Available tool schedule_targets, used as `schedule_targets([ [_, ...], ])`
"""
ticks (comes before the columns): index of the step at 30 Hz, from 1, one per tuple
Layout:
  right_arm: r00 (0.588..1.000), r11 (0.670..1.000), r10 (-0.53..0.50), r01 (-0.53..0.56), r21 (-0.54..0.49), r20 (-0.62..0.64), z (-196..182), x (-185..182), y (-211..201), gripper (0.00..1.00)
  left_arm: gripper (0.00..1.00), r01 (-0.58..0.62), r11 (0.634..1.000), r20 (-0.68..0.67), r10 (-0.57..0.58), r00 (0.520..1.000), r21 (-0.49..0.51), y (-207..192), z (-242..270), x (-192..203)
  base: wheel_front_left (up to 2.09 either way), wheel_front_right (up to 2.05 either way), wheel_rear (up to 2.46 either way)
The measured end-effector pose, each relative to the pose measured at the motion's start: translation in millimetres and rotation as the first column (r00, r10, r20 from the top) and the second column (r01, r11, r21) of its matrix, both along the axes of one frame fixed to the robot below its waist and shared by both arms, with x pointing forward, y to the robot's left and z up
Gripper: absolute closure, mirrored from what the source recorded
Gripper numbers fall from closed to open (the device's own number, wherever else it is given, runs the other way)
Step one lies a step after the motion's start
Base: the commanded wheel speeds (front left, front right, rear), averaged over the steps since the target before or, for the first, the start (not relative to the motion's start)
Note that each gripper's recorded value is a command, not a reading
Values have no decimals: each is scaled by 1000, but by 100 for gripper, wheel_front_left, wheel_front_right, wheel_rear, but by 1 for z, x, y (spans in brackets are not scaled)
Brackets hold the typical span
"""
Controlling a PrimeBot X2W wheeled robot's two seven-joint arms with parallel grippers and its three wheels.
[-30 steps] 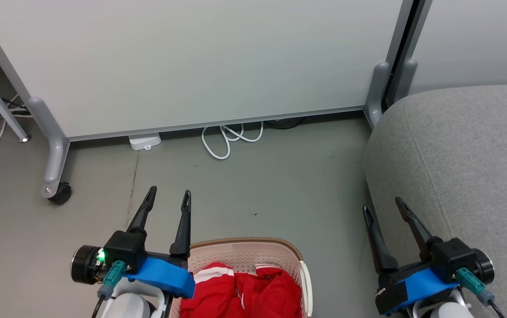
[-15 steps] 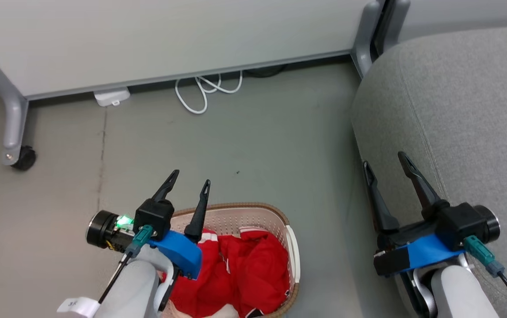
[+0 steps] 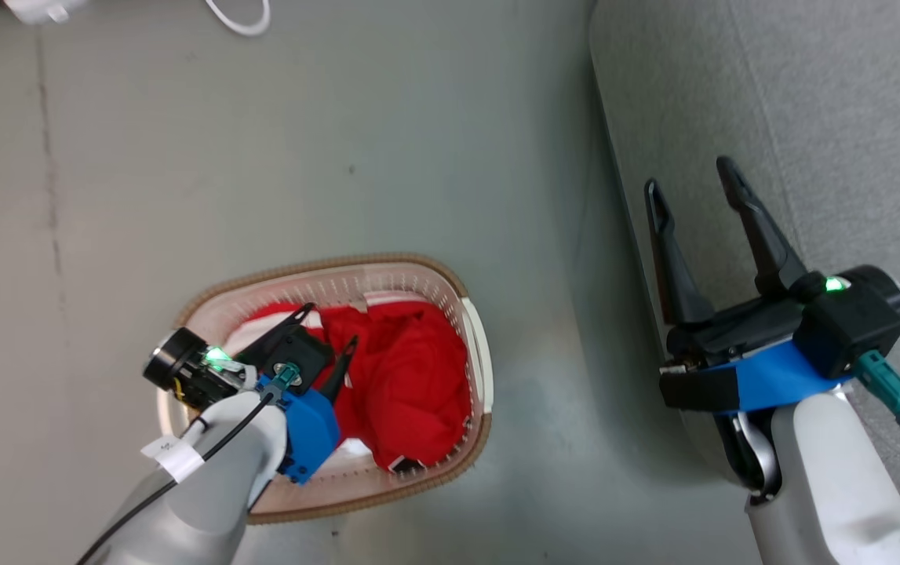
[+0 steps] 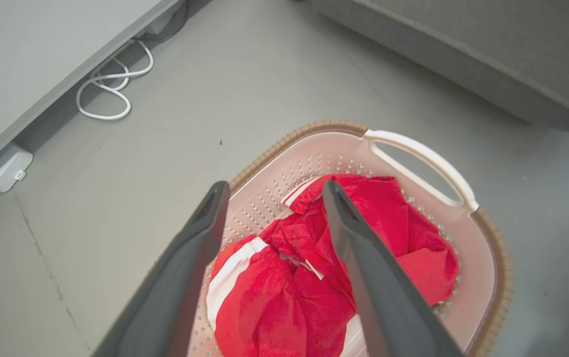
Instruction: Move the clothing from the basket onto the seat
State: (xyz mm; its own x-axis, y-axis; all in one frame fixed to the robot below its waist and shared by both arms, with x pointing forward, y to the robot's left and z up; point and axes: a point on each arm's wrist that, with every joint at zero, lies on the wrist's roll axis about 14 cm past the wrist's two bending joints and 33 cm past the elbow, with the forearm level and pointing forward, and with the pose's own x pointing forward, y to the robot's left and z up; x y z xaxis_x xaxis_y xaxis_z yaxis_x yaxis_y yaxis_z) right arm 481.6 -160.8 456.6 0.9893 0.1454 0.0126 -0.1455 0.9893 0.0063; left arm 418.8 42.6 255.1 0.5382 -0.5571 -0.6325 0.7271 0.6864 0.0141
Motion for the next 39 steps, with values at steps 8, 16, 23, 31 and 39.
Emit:
schedule_targets([
  [8,998,1000,-15,14,-21,-59,-39,21,-9,0,0,190,964,-233,-146,962,183,17,-82,-35,0,0,0],
  [16,994,999,-32,28,-40,-102,-71,32,-20,0,0,331,886,-370,-203,907,325,47,-139,-37,0,0,0],
  [23,988,997,-51,43,-58,-147,-102,35,-29,0,0,389,843,-452,-201,869,371,57,-180,-38,0,0,0],
  [31,980,996,-63,51,-70,-187,-128,35,-35,0,0,455,802,-524,-215,824,387,55,-215,-55,0,0,0],
  [39,980,994,-80,66,-84,-182,-130,36,-41,0,100,484,780,-544,-226,808,396,50,-221,-63,0,0,0],
])
